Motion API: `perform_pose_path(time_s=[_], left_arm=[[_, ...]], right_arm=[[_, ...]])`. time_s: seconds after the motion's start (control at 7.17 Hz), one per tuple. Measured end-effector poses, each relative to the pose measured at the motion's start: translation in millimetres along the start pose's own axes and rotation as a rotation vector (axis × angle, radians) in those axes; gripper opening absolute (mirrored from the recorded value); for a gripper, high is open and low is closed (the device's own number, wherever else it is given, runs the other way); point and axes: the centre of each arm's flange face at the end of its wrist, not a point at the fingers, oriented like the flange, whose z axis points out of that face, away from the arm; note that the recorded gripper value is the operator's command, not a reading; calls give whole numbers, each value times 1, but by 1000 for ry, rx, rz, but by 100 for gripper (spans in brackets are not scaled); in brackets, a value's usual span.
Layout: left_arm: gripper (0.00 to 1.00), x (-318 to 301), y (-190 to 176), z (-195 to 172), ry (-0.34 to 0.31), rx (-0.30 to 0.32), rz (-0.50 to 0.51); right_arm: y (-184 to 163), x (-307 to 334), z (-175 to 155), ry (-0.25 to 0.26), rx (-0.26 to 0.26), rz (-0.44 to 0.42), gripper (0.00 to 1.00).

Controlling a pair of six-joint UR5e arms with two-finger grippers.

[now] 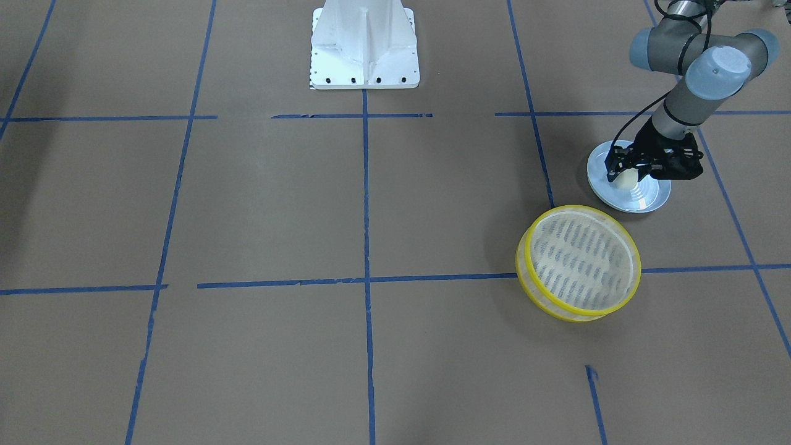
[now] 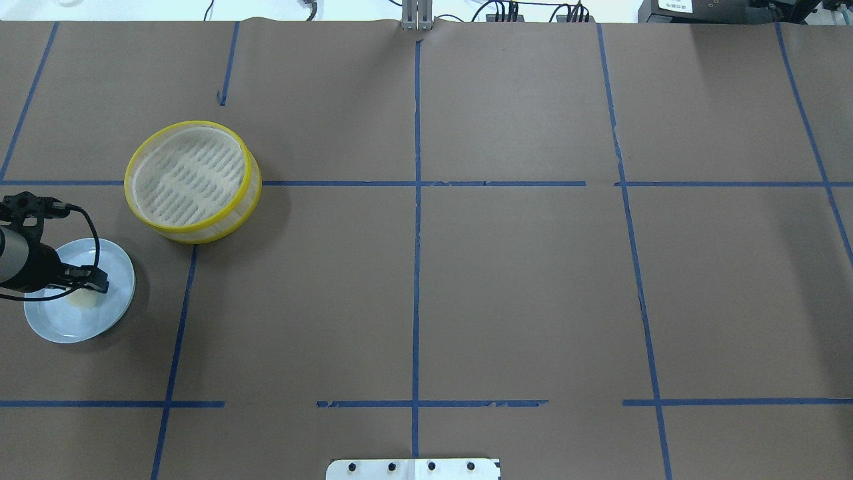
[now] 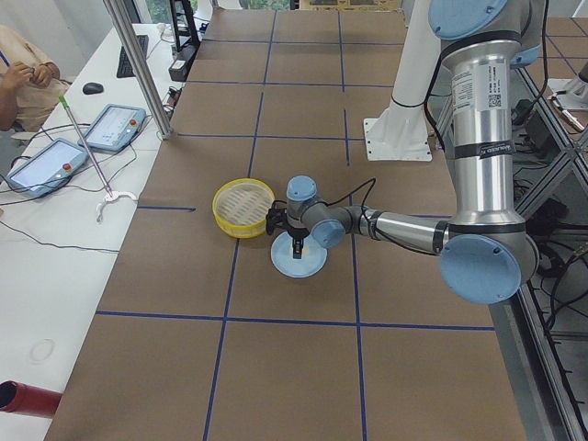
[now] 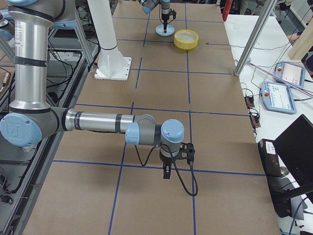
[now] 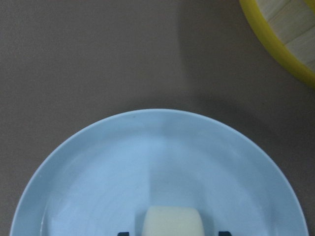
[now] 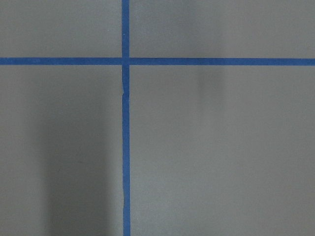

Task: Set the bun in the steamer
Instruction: 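Lower the left gripper onto the white bun on the blue plate and close, then lift the bun with the left gripper and carry it over the steamer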

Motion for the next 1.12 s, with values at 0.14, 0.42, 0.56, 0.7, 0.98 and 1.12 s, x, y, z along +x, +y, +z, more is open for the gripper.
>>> perform_pose_path(time_s=[0.14, 0.42, 0.56, 0.7, 0.98, 1.12], left_arm=[[0, 1, 0, -1, 2, 2, 1], [0, 5, -2, -7, 12, 10, 4], [0, 13, -2, -21, 34, 26, 11], [0, 23, -4, -42, 62, 53, 16], [0, 37, -32, -84, 112, 142, 2], [0, 52, -54, -97, 128, 175, -4]], right_arm=[[0, 0, 0, 0, 0, 0, 100], [0, 0, 0, 0, 0, 0, 100], [0, 0, 0, 0, 0, 0, 100], [0, 0, 0, 0, 0, 0, 100], [0, 0, 0, 0, 0, 0, 100], [0, 0, 0, 0, 0, 0, 100]])
